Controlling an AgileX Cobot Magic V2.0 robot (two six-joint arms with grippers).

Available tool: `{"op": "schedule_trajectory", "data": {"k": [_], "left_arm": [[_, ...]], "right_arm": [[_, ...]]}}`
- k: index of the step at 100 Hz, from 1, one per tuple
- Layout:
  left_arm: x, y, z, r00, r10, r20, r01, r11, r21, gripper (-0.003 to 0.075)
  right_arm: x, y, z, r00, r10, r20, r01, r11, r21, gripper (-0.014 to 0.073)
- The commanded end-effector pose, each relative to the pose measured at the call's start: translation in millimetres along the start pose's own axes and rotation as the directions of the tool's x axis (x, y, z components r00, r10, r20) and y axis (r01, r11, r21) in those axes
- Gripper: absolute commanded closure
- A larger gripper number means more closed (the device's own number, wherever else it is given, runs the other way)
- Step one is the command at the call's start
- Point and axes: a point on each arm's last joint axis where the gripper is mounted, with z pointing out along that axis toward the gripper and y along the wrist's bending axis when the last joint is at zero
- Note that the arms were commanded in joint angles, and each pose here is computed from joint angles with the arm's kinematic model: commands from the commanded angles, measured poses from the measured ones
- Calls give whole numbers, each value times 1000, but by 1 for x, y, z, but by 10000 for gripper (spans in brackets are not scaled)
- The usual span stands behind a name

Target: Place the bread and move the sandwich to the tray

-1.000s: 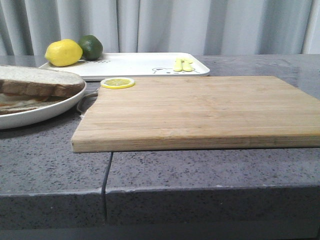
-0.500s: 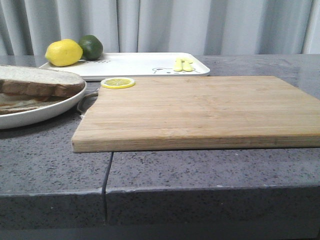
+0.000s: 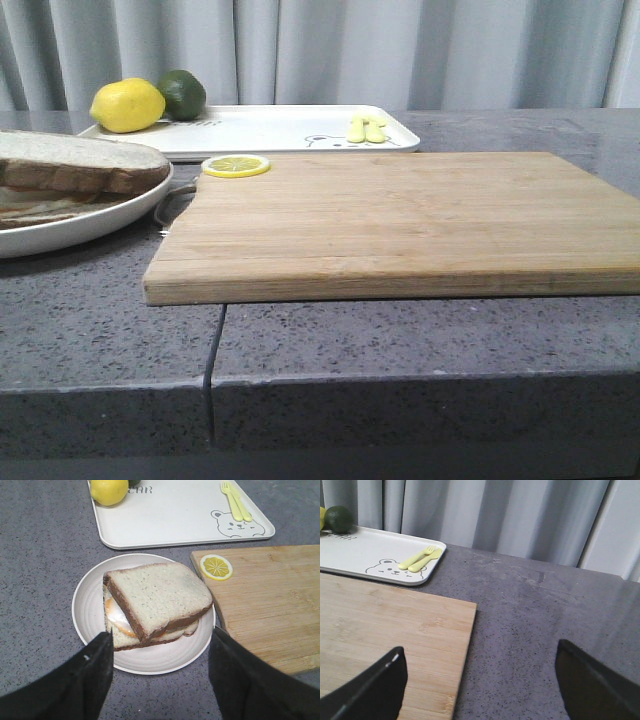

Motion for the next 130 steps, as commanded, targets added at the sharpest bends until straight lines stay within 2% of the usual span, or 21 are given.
{"op": "schedule_trajectory", "data": {"k": [1,103,117,130], "left_arm": [[-15,-3,-5,995,-9,99,8,1000,15,335],[-16,-3,-5,994,-9,112,8,1000,11,336],[-20,0,-5,987,-23,157,25,1000,-13,354],[-26,11,3,988,-60,144,77,990,-117,353]], "right_arm": [[-16,-3,-2,995,-2,102,0,1000,23,-9],[-16,-3,-2,995,-2,102,0,1000,23,-9],[-16,-3,-2,995,-2,102,0,1000,23,-9],[-16,-3,-2,995,-2,102,0,1000,23,-9]]}}
